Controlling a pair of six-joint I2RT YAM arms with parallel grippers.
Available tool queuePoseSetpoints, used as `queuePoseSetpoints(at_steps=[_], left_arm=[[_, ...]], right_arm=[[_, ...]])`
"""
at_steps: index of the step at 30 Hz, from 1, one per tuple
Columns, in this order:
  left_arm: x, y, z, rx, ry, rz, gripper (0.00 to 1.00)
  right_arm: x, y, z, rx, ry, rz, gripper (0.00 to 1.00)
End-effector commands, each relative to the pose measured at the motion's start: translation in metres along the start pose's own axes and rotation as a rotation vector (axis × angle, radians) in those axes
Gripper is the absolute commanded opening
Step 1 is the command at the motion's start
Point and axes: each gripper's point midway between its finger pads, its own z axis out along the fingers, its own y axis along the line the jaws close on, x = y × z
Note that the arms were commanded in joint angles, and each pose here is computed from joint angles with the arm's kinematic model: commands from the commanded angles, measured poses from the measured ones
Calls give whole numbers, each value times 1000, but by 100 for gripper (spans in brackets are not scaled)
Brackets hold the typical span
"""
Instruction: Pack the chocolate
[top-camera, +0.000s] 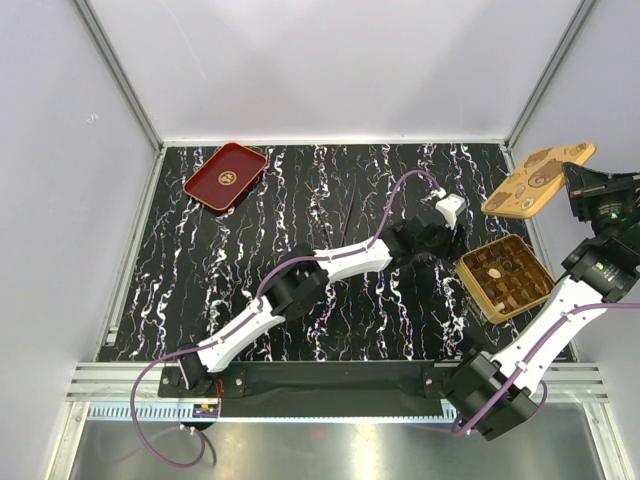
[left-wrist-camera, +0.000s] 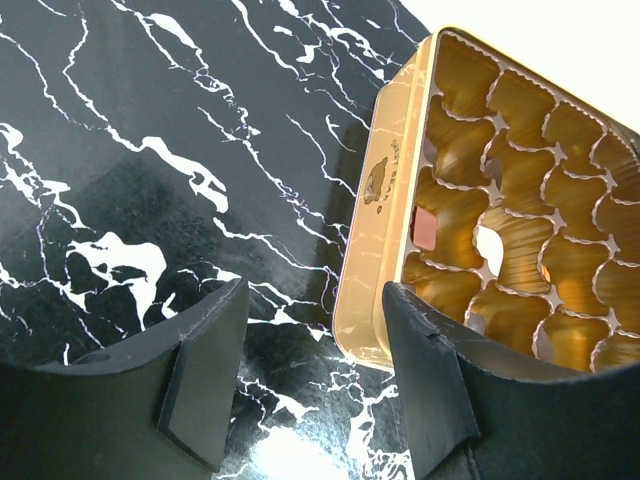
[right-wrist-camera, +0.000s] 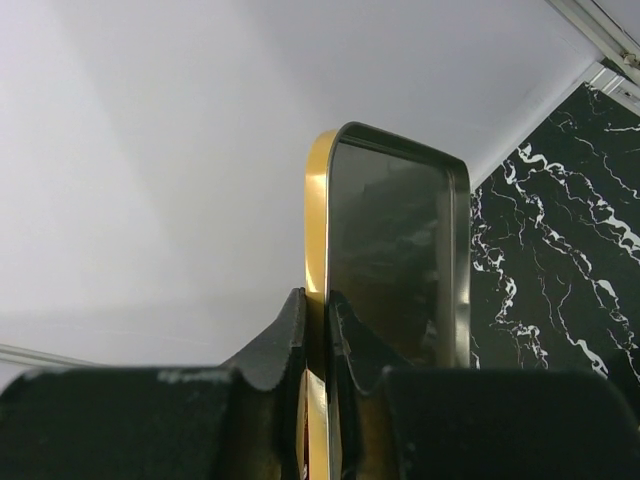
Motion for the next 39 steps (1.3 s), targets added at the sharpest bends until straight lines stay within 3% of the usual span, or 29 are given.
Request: queuePoseSetpoints(at_steps=[1, 11, 13, 19, 30, 35, 39], left_arm=[[-19, -21, 4, 89, -65, 19, 61], [-4, -16, 8, 50, -40, 83, 60], [-3, -17, 9, 46, -44, 92, 56], [-17, -39, 0, 105, -92, 131, 59], [-20, -42, -8, 118, -108, 138, 63], [-2, -35, -5, 106, -55, 138, 63], [-2, -52, -14, 205, -82, 137, 63]], right_arm=[[-14, 25, -3, -60, -46, -52, 0], [-13, 24, -4, -53, -48, -42, 0], [-13, 23, -4, -48, -45, -40, 0], [-14, 26, -7, -38, -47, -59, 0], [-12, 19, -5, -24, -46, -60, 0], [-13, 20, -5, -25, -48, -59, 0], [-12, 18, -5, -22, -48, -65, 0]])
